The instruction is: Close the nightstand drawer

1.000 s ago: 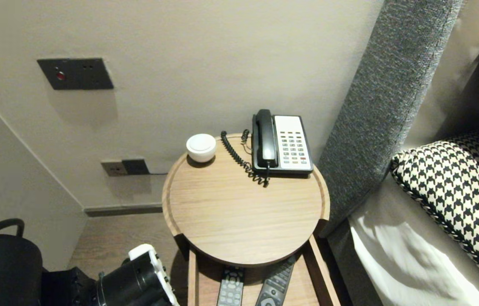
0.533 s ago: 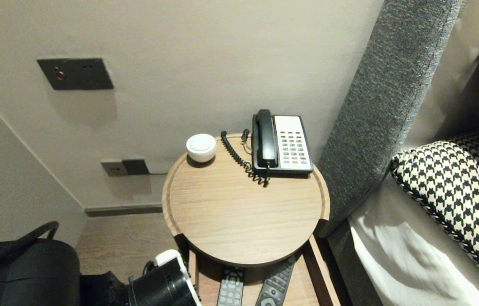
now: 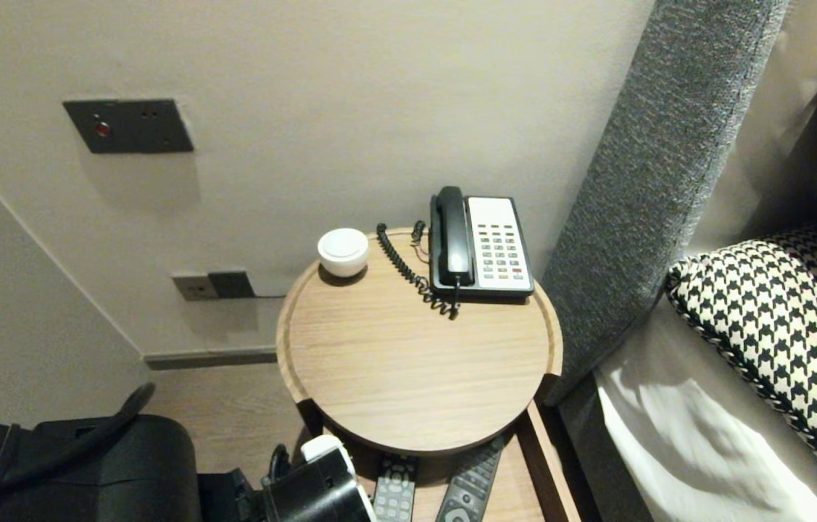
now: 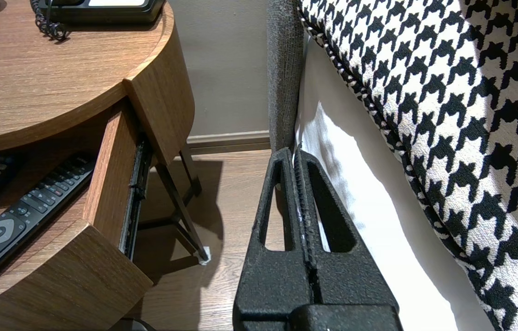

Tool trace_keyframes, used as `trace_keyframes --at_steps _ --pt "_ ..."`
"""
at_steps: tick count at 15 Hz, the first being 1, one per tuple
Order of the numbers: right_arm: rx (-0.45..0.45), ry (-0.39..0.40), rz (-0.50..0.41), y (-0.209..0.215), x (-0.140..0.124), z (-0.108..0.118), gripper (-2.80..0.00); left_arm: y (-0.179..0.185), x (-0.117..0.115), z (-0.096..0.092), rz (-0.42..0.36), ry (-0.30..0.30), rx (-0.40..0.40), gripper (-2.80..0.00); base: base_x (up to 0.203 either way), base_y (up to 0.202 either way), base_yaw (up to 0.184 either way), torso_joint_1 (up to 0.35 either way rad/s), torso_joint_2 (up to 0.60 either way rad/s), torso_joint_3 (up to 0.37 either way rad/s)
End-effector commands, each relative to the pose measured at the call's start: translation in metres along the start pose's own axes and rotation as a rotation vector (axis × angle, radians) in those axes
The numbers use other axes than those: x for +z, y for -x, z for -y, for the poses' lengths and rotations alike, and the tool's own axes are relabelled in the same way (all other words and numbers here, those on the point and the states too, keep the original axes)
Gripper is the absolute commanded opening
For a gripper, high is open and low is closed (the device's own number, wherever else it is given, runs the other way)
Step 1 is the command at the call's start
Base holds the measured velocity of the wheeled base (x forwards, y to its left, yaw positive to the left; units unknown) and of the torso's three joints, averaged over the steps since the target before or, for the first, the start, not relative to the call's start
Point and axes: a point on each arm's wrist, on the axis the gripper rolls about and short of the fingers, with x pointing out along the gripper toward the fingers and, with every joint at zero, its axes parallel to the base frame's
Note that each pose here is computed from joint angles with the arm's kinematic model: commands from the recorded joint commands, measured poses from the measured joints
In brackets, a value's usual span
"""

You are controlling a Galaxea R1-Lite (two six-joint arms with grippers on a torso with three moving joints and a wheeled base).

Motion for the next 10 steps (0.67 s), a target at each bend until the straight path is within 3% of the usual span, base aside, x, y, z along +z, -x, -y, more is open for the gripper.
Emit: trace_keyframes --at_steps 1,4,7,10 --pt "0.000 0.000 -0.039 -0.002 -0.011 0.000 -2.80 -0.003 0.005 0.004 0.025 0.009 0.013 -2.80 0.000 0.000 0.000 0.000 0.00 0.000" --pt "0.000 0.000 -0.039 -0.002 -0.011 0.000 -2.80 -0.003 0.008 0.005 0.041 0.030 0.013 -2.80 0.000 0.000 0.000 0.000 0.00 0.000" --pt "0.000 0.000 -0.039 -0.002 -0.011 0.000 -2.80 -0.003 0.012 0.005 0.110 0.045 0.043 -2.80 0.000 0.000 0.000 0.000 0.00 0.000" --pt "0.000 0.000 -0.039 -0.002 -0.011 0.000 -2.80 -0.001 0.022 0.006 0.186 0.073 0.013 -2.80 0.000 0.000 0.000 0.000 0.00 0.000"
